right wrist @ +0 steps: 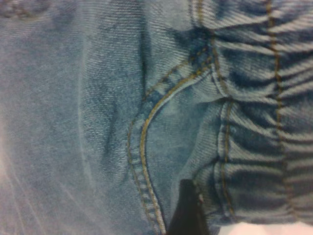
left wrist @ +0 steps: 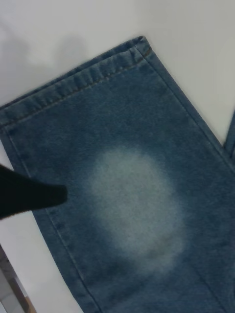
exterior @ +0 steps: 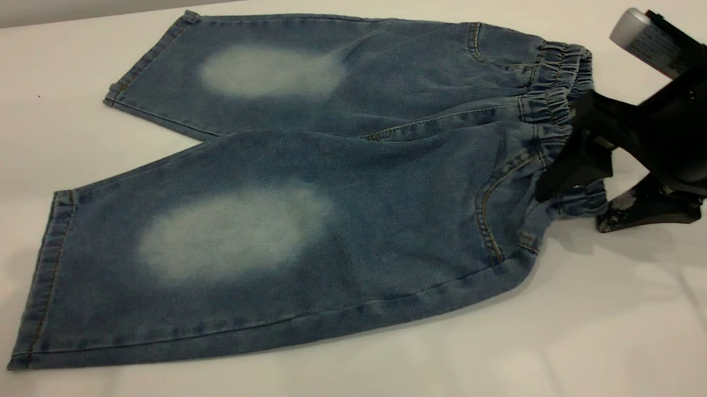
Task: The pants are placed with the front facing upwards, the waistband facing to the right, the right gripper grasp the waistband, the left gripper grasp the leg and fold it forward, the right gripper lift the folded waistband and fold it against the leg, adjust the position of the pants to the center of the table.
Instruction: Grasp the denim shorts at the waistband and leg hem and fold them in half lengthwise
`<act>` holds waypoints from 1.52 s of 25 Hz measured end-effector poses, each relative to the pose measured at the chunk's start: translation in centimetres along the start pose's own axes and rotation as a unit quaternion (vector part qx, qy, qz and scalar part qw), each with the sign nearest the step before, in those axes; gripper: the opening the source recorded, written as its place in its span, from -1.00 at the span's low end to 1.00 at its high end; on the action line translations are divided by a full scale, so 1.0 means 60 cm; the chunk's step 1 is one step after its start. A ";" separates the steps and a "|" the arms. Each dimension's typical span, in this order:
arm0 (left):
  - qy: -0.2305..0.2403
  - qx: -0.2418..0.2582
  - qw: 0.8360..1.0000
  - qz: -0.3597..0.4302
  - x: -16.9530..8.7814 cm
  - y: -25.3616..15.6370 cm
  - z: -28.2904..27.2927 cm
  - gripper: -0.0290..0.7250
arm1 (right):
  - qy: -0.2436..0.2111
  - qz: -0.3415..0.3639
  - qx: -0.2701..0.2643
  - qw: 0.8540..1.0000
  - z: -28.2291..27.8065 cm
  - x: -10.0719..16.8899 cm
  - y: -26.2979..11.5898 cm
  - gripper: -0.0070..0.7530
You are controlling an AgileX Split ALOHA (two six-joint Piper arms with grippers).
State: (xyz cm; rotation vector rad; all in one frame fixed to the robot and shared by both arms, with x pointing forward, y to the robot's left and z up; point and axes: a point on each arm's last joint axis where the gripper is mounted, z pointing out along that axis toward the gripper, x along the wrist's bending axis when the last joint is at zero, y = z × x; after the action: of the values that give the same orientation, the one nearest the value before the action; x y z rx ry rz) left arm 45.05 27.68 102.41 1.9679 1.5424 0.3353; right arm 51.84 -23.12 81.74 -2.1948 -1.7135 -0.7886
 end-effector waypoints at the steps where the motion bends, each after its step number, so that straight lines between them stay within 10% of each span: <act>1: 0.000 0.000 1.000 0.000 0.000 0.000 0.000 0.50 | -0.001 -0.003 -0.002 1.000 0.000 0.001 0.003 0.34; 14: 0.000 0.000 1.000 0.000 0.000 0.000 0.000 0.50 | 0.100 -0.021 -0.020 0.995 -0.043 -0.004 0.038 0.33; 30: 0.000 0.000 1.000 0.000 0.000 0.000 0.000 0.50 | 0.070 -0.013 0.012 0.997 -0.013 -0.032 0.023 0.25; 38: 0.006 0.004 1.000 0.010 0.002 -0.001 0.000 0.50 | 0.065 -0.013 0.011 0.998 -0.013 -0.033 0.024 -0.31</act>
State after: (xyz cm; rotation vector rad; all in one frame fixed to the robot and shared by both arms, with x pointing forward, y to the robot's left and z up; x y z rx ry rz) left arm 45.02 27.80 102.35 1.9924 1.5355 0.3495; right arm 52.67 -25.54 81.46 -2.0627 -1.6829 -0.8937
